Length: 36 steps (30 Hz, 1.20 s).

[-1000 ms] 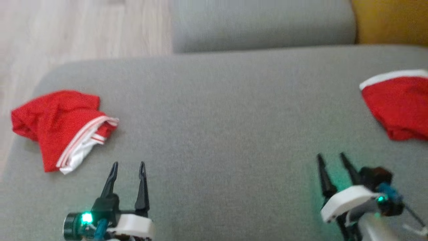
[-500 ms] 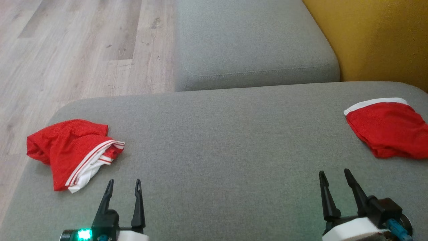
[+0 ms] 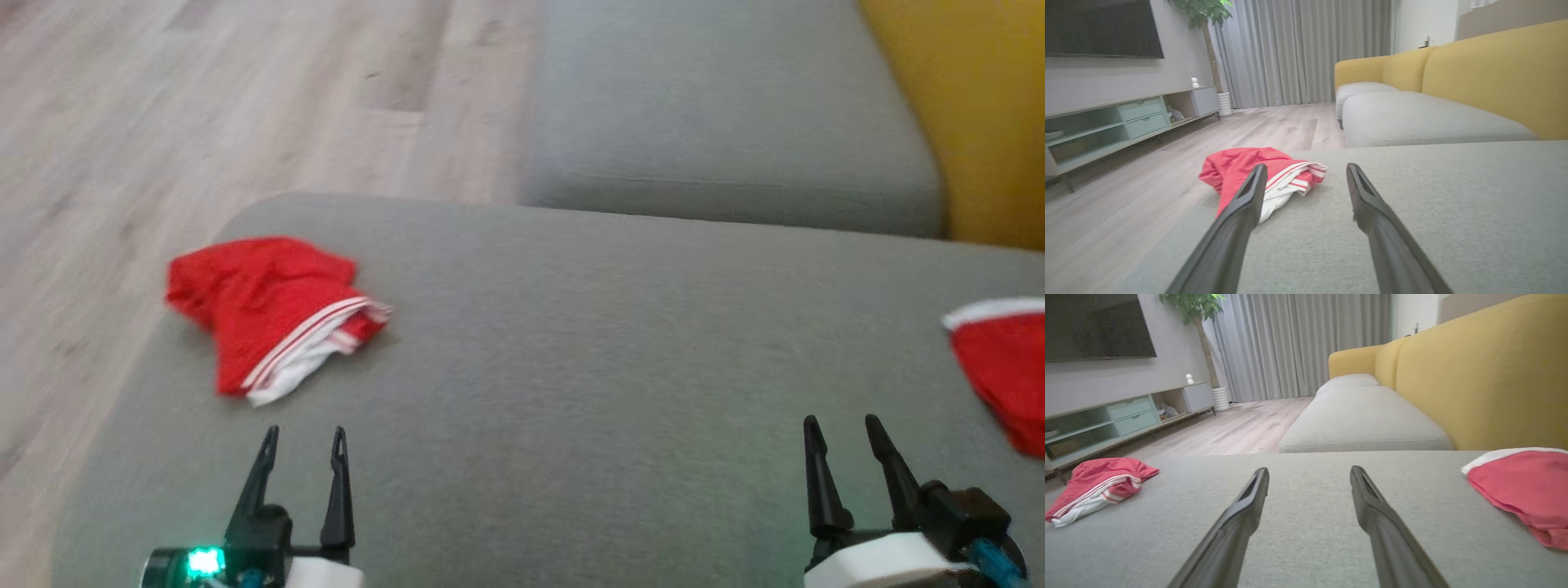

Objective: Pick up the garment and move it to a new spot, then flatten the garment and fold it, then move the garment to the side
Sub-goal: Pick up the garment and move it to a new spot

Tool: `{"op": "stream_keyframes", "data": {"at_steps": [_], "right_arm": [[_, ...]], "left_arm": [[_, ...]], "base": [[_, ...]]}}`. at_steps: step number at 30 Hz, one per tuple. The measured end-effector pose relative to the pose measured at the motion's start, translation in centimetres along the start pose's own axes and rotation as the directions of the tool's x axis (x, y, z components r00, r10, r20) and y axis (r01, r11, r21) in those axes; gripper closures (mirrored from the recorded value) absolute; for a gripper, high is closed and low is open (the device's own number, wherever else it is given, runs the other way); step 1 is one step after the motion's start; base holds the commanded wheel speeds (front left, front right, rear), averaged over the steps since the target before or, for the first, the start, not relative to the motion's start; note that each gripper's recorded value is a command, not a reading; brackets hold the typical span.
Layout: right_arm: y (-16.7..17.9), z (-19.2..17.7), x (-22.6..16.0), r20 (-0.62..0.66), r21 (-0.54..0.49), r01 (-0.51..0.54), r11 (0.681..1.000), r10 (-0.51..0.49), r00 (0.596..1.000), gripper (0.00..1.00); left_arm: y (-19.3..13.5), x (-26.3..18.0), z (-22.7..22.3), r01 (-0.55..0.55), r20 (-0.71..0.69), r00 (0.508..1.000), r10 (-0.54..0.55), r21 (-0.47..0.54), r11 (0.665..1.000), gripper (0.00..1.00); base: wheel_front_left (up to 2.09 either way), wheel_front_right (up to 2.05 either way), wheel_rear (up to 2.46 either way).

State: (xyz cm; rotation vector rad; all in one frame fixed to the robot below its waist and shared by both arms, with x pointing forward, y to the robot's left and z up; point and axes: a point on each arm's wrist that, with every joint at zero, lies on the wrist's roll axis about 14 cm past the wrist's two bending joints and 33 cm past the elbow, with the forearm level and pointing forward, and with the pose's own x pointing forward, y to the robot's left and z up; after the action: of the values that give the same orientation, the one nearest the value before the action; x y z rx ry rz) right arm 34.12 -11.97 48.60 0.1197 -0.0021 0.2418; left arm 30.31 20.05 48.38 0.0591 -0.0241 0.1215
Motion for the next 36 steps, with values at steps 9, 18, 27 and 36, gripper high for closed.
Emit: {"op": "stream_keyframes", "data": {"at_steps": [9, 18, 27, 36], "right_arm": [[7.3, -0.8, 5.7, -0.04, -0.026, -0.24, 0.971, 0.238, 0.97, 0.0], [10.3, -2.2, 10.0, -0.064, -0.045, -0.326, 0.944, 0.322, 0.944, 0.0], [5.9, -4.5, 13.8, -0.102, -0.16, -0.317, 0.935, 0.303, 0.947, 0.0], [-0.1, -7.1, 17.4, -0.113, -0.227, -0.253, 0.94, 0.232, 0.966, 0.0]], "left_arm": [[10.0, -4.3, 1.9, -0.342, 0.061, 0.938, 0.341, 0.005, 0.94, 0.0], [14.7, -6.8, 1.3, -0.497, 0.015, 0.868, 0.496, 0.034, 0.867, 0.0], [14.4, 4.1, 1.4, -0.304, -0.043, 0.951, 0.306, 0.051, 0.951, 0.0], [12.1, 14.0, -5.9, -0.214, -0.363, 0.914, 0.18, -0.054, 0.975, 0.0]], "base": [[0.0, 0.0, 0.0], [0.0, 0.0, 0.0], [0.0, 0.0, 0.0], [0.0, 0.0, 0.0]]}}
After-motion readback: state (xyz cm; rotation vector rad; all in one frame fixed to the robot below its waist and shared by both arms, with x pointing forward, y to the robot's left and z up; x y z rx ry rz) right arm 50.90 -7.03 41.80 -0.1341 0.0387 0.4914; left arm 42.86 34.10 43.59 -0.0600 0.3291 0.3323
